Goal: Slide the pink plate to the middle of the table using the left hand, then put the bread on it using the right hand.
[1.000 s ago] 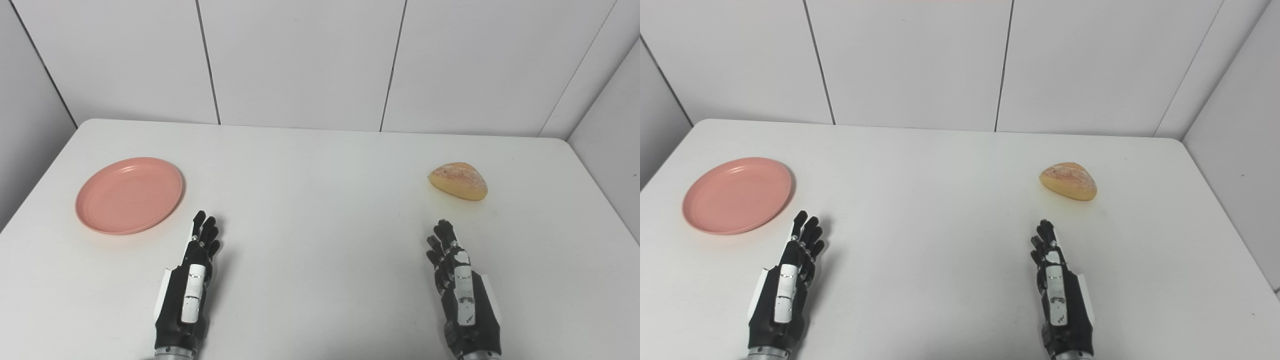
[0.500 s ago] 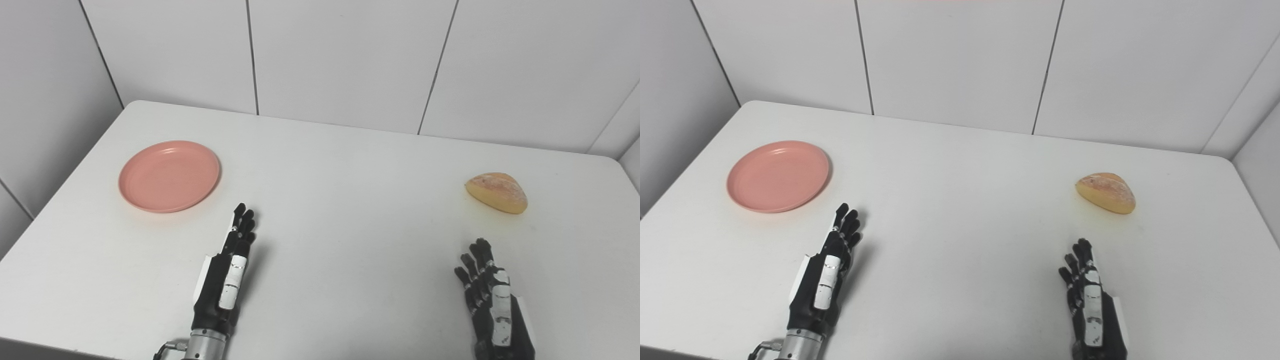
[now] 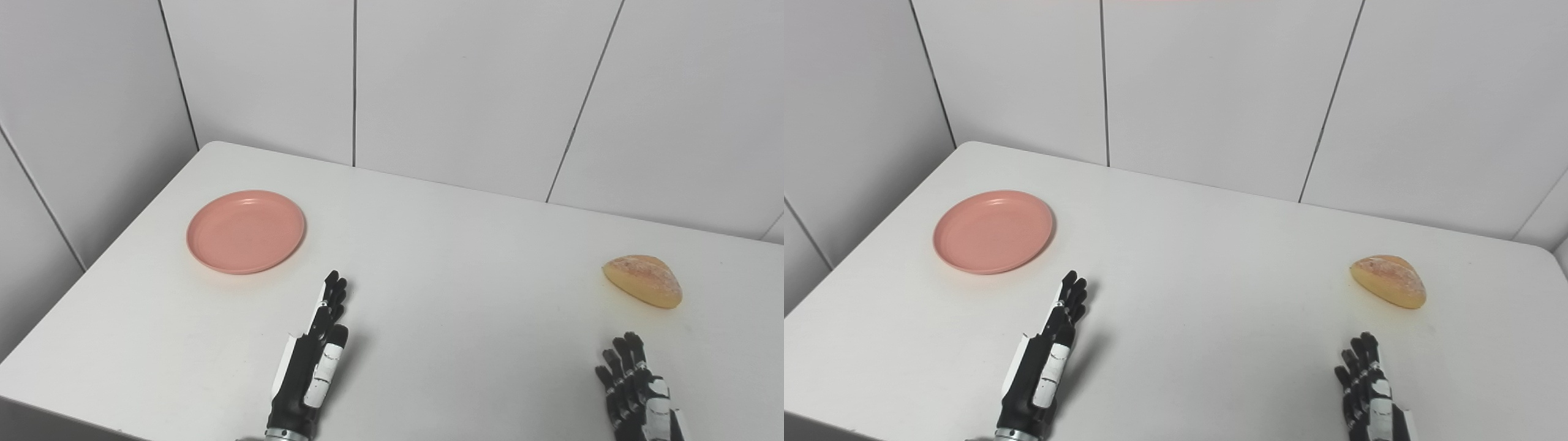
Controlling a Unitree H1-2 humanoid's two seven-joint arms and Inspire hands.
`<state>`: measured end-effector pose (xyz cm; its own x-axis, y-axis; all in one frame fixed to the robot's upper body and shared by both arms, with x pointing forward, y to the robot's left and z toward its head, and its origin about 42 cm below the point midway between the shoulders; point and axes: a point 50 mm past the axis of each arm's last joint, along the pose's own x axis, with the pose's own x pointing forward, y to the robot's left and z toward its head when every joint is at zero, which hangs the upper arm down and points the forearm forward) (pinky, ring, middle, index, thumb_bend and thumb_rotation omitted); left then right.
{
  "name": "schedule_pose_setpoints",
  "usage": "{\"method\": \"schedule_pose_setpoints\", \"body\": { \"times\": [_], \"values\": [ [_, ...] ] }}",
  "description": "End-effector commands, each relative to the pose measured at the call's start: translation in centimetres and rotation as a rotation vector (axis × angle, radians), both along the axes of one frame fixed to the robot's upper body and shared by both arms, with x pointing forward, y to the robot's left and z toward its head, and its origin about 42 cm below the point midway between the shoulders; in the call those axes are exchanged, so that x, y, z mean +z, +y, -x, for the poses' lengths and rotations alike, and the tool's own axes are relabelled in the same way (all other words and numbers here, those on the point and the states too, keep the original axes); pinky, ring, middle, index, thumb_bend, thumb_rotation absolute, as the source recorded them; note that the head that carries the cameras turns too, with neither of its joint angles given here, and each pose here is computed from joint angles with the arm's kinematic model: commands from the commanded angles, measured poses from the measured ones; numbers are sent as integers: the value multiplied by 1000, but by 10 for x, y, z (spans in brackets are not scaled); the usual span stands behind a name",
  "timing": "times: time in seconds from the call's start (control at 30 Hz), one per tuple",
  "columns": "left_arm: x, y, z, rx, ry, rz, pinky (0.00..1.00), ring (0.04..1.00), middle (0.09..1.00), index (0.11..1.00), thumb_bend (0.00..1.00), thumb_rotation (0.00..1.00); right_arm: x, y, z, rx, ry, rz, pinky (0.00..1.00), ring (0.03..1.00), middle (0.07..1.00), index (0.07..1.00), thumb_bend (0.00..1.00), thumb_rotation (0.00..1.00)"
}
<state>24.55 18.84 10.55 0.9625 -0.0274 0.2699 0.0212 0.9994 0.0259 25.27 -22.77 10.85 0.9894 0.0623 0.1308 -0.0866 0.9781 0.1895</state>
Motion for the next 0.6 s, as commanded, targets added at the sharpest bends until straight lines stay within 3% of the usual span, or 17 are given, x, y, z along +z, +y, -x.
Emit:
{"method": "schedule_pose_setpoints", "body": {
  "times": [0.0,0.43,0.53,0.57],
  "values": [
    [-6,-25,-7,-19,24,58,1000,1000,1000,1000,704,971,-7,-5,-1,-5,-6,5,1000,1000,1000,1000,787,1000],
    [-8,-22,-8,2,19,41,1000,994,1000,1000,692,963,-9,-2,-2,-9,0,-1,1000,1000,1000,1000,809,1000],
    [7,-22,-13,19,39,105,1000,983,998,1000,743,923,-9,-2,-2,-5,7,5,1000,1000,1000,1000,819,1000],
    [12,-21,-15,19,44,121,1000,988,999,1000,800,904,-9,-2,-2,-5,9,5,1000,1000,1000,1000,822,1000]
  ]
}}
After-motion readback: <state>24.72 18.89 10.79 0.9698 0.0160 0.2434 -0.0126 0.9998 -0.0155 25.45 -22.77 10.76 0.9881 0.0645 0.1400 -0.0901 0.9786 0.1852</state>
